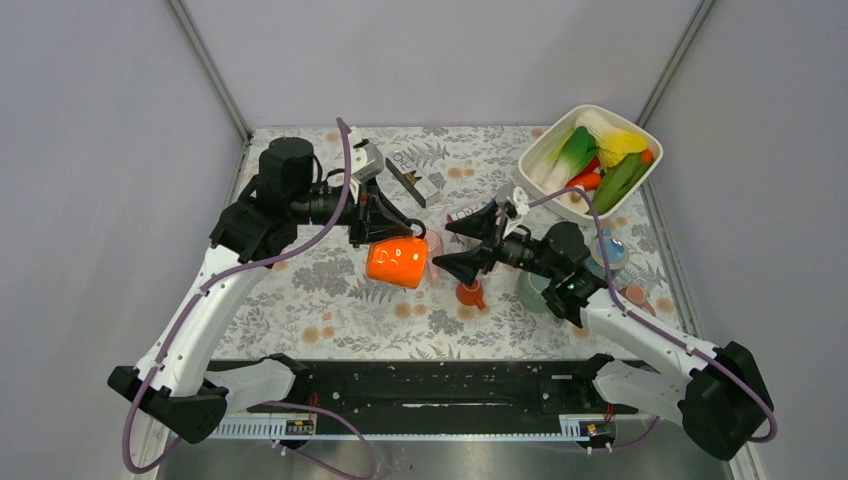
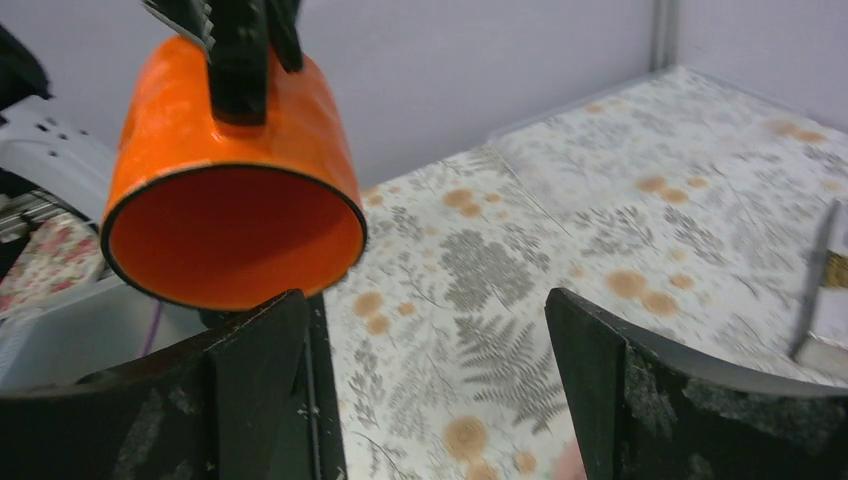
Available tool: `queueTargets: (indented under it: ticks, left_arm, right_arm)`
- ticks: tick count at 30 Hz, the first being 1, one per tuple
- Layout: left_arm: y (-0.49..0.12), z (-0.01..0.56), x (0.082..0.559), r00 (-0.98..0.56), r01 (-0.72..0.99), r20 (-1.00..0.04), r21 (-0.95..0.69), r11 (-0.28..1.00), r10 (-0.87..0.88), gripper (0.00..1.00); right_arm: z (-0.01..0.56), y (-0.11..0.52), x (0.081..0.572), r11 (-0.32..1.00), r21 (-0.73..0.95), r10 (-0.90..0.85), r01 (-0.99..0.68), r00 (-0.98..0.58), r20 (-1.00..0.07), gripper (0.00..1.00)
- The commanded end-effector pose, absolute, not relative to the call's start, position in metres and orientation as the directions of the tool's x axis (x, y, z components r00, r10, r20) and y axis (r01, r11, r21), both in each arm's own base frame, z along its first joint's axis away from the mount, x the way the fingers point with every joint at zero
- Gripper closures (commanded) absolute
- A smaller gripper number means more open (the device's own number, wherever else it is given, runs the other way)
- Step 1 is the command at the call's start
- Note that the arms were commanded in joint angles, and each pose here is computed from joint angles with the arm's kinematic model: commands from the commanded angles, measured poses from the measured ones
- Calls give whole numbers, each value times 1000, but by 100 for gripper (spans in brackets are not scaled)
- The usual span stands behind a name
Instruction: Turn the mug right side up
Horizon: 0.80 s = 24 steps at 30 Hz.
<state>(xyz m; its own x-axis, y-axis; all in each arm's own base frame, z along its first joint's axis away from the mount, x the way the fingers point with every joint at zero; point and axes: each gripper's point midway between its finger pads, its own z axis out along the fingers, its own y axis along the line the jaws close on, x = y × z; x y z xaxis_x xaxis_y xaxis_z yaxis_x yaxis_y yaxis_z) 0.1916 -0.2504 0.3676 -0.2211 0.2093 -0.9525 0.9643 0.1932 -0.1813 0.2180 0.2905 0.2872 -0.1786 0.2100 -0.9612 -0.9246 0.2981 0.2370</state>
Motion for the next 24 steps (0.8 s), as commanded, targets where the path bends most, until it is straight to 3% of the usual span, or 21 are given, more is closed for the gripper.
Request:
queueTargets:
  ticks: [1, 7, 8, 14, 16, 17, 18, 20, 21, 22, 24]
  left_arm:
    - [-256, 421, 165, -176, 984, -980, -173, 45, 92, 100]
    - [-259, 422, 164, -218, 976, -973, -216, 35, 78, 100]
    - [-259, 421, 165, -220, 975, -972, -218, 36, 77, 100]
    - [-261, 422, 163, -235, 972, -970, -234, 23, 59, 100]
    - [-258, 417, 164, -232, 973, -970, -231, 31, 72, 100]
    - [-256, 413, 164, -231, 973, -969, -228, 44, 86, 100]
    - [-252, 406, 165, -238, 971, -965, -233, 58, 107, 92]
    - [-242, 393, 169, -211, 975, -965, -195, 107, 159, 41]
    - [-236, 387, 171, -187, 977, -964, -163, 134, 188, 20]
    - [-230, 381, 172, -164, 978, -961, -129, 165, 221, 6]
    - [-215, 374, 180, -114, 966, -952, -39, 257, 283, 1]
  right_arm:
    - [353, 323, 199, 180, 165, 346, -970, -95, -934, 1]
    - [360, 354, 192, 77, 178, 356, -981, -140, -924, 2]
    - [363, 357, 190, 58, 175, 363, -983, -143, -921, 6]
    - [364, 371, 176, -35, 147, 340, -989, -150, -928, 65]
    - [360, 367, 174, -18, 106, 332, -994, -106, -938, 99]
    - [357, 364, 175, 7, 73, 322, -997, -67, -944, 100]
    - [352, 361, 176, 33, 38, 290, -999, -26, -957, 100]
    - [329, 356, 185, 102, -51, 139, -993, 65, -988, 100]
    - [321, 351, 188, 123, -96, 50, -988, 102, -993, 100]
    - [315, 345, 194, 143, -161, -30, -977, 158, -987, 100]
    - [296, 330, 203, 151, -261, -217, -953, 226, -950, 100]
